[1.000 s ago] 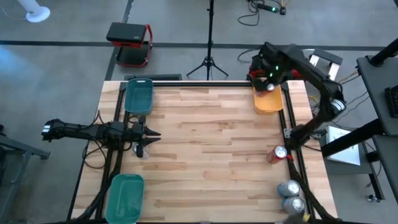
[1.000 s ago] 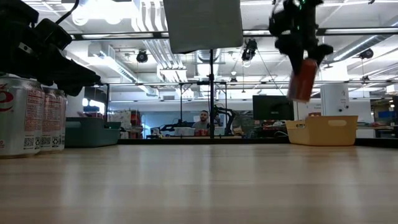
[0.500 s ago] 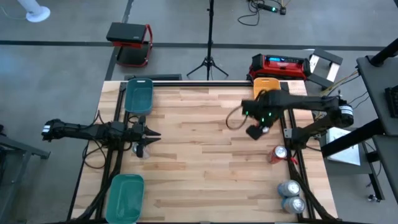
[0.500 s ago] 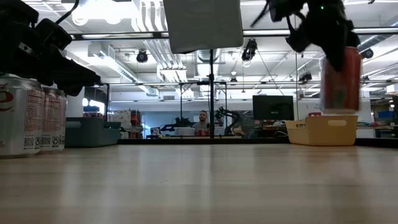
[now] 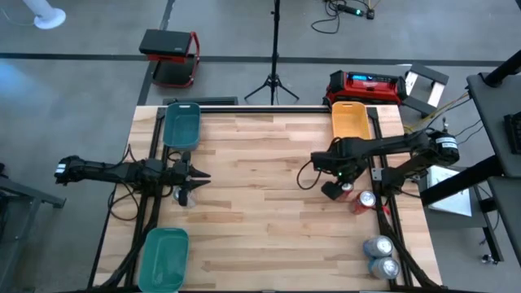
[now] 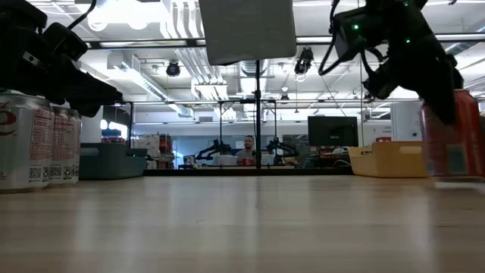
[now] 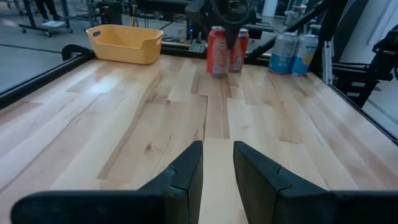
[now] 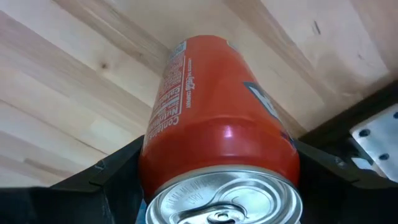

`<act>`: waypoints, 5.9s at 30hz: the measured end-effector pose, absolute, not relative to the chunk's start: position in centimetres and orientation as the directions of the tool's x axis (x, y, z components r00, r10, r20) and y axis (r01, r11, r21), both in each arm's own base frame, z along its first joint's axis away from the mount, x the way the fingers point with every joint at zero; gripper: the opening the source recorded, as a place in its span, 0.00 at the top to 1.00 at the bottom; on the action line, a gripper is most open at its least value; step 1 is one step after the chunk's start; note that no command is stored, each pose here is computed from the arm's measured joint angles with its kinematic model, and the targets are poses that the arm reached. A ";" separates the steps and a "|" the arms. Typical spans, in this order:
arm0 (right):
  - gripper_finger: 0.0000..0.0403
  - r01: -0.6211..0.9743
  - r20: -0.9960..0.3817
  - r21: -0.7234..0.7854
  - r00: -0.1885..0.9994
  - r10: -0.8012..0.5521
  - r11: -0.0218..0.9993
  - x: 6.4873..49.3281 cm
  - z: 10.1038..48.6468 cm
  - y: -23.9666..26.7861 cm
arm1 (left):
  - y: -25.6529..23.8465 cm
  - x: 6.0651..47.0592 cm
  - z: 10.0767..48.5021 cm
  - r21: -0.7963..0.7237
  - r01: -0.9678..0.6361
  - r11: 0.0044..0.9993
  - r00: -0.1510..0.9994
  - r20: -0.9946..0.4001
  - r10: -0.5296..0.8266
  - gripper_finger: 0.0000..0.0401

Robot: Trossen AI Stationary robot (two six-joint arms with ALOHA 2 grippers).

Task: Sort soda cans
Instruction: Put the top orange soda can into the yellow bin, then move the yellow bin from the top right to the center of the table, then move the green bin from the bottom left to the center of the table

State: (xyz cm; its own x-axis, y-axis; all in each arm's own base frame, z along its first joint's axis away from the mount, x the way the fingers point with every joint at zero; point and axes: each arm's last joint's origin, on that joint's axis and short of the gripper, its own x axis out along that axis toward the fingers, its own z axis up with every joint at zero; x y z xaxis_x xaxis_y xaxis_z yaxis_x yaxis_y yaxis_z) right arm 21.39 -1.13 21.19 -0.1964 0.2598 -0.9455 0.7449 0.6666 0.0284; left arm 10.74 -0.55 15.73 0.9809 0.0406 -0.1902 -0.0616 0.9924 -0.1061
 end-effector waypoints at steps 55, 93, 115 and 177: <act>0.46 0.788 -0.970 -0.127 -0.226 0.091 0.602 20.9 16.9 -18.5 | -0.5 10.7 15.7 -0.106 -0.062 0.992 0.981 -0.191 0.041 0.82; 0.97 0.611 -0.998 0.050 0.060 0.017 0.790 35.4 25.7 -1.6 | -0.6 10.9 17.6 -0.166 -0.037 0.985 0.999 0.007 0.038 0.82; 0.97 0.658 -0.993 -0.054 -0.118 0.032 0.751 38.9 18.2 7.2 | -1.7 9.4 31.6 -0.306 -0.090 0.948 0.889 -0.453 -0.062 0.76; 0.23 0.351 -0.683 -0.067 0.667 -0.300 0.934 42.5 22.9 16.7 | -16.1 9.0 19.9 -0.081 -0.164 0.983 -0.030 -0.996 -0.087 0.55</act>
